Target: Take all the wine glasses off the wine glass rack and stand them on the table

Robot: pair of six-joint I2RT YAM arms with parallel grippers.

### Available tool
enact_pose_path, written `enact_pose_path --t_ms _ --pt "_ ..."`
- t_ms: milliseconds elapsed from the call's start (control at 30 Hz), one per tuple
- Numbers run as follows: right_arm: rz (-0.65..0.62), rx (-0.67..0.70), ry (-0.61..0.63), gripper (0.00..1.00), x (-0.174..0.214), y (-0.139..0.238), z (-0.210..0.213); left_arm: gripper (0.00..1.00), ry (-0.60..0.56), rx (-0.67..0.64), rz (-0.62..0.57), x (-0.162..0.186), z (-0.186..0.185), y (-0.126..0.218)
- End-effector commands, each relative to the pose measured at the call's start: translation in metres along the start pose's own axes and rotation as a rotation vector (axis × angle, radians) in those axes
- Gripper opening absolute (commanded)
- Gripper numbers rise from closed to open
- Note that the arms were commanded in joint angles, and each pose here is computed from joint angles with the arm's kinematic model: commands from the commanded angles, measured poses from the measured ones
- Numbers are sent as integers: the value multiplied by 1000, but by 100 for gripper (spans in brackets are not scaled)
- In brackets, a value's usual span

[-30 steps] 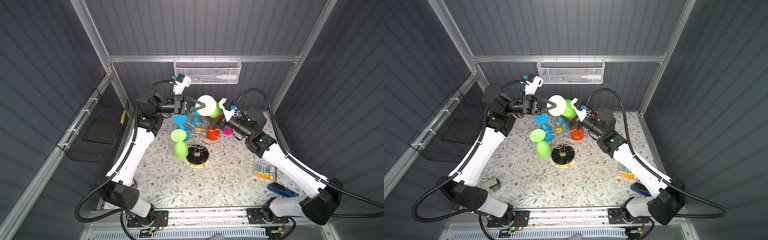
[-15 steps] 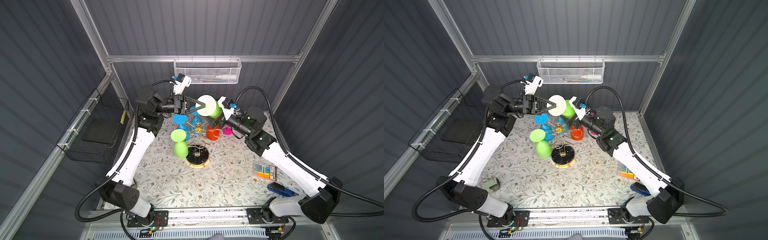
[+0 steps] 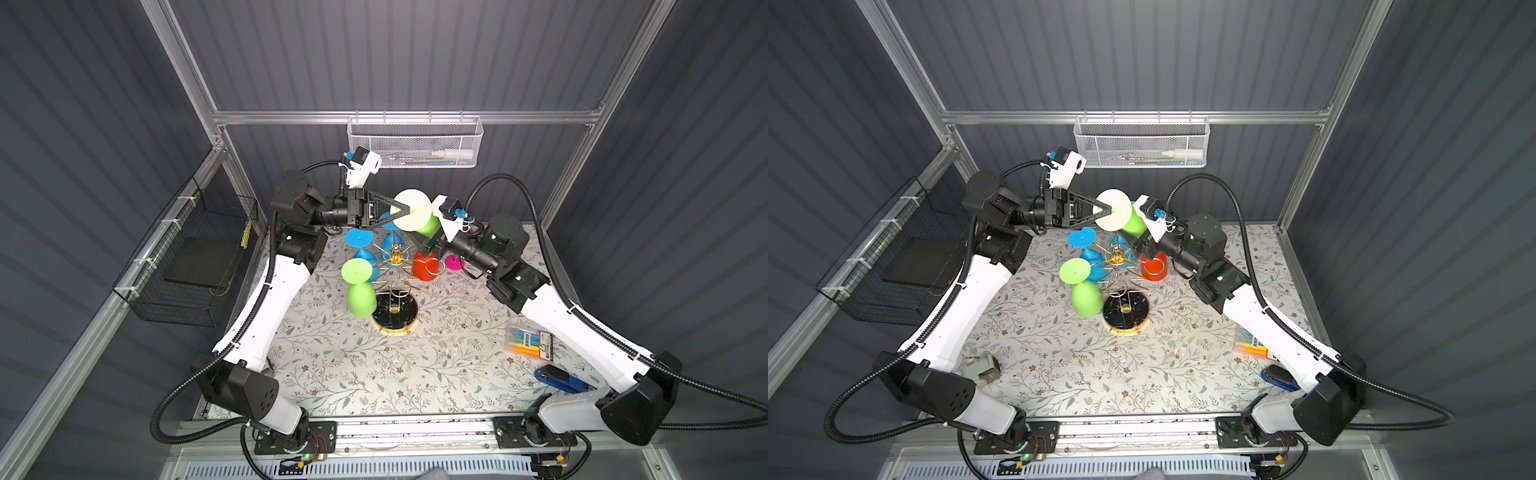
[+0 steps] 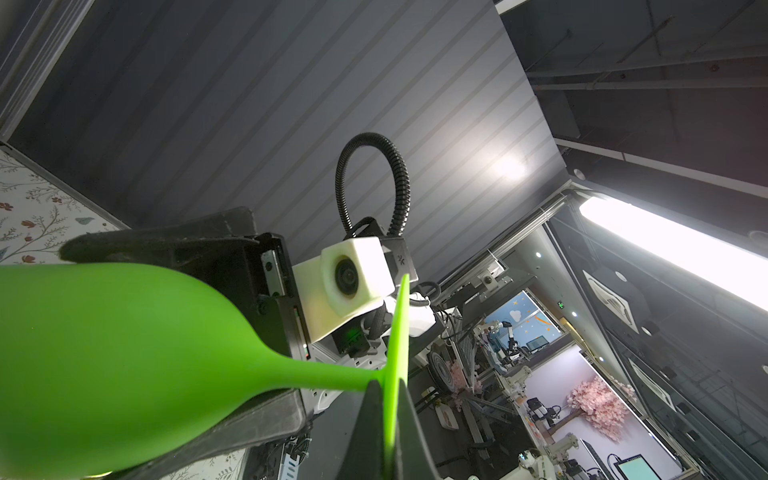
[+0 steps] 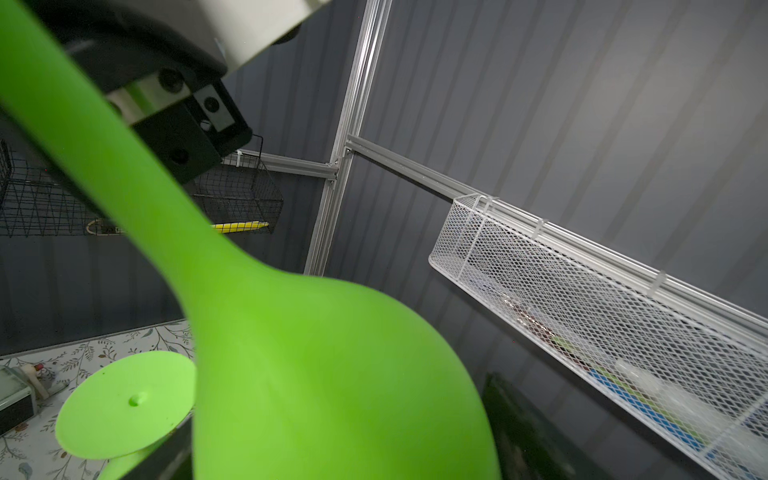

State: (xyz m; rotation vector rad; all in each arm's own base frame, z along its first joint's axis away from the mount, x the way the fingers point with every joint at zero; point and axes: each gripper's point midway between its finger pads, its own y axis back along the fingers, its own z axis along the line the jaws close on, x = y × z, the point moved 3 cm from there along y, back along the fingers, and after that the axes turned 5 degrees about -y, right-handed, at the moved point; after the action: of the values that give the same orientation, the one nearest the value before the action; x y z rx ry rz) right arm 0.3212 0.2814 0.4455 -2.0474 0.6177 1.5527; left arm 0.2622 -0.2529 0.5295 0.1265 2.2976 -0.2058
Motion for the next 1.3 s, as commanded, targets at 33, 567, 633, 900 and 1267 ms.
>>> enact_pose_path --t_ms 33,567,633,900,1267 --pt "27 30 -44 81 2 7 -1 20 -131 39 13 1 -26 1" --pt "164 57 -267 70 -6 69 12 84 -543 -239 -219 -7 -26 19" --pt "206 60 -302 69 -5 76 13 87 -631 -356 -298 -9 -19 29" --pt "360 76 -435 66 -12 109 19 87 -912 -569 -413 -2 29 50" --pt "474 82 -536 64 -4 122 26 75 -1382 -478 -312 7 45 32"
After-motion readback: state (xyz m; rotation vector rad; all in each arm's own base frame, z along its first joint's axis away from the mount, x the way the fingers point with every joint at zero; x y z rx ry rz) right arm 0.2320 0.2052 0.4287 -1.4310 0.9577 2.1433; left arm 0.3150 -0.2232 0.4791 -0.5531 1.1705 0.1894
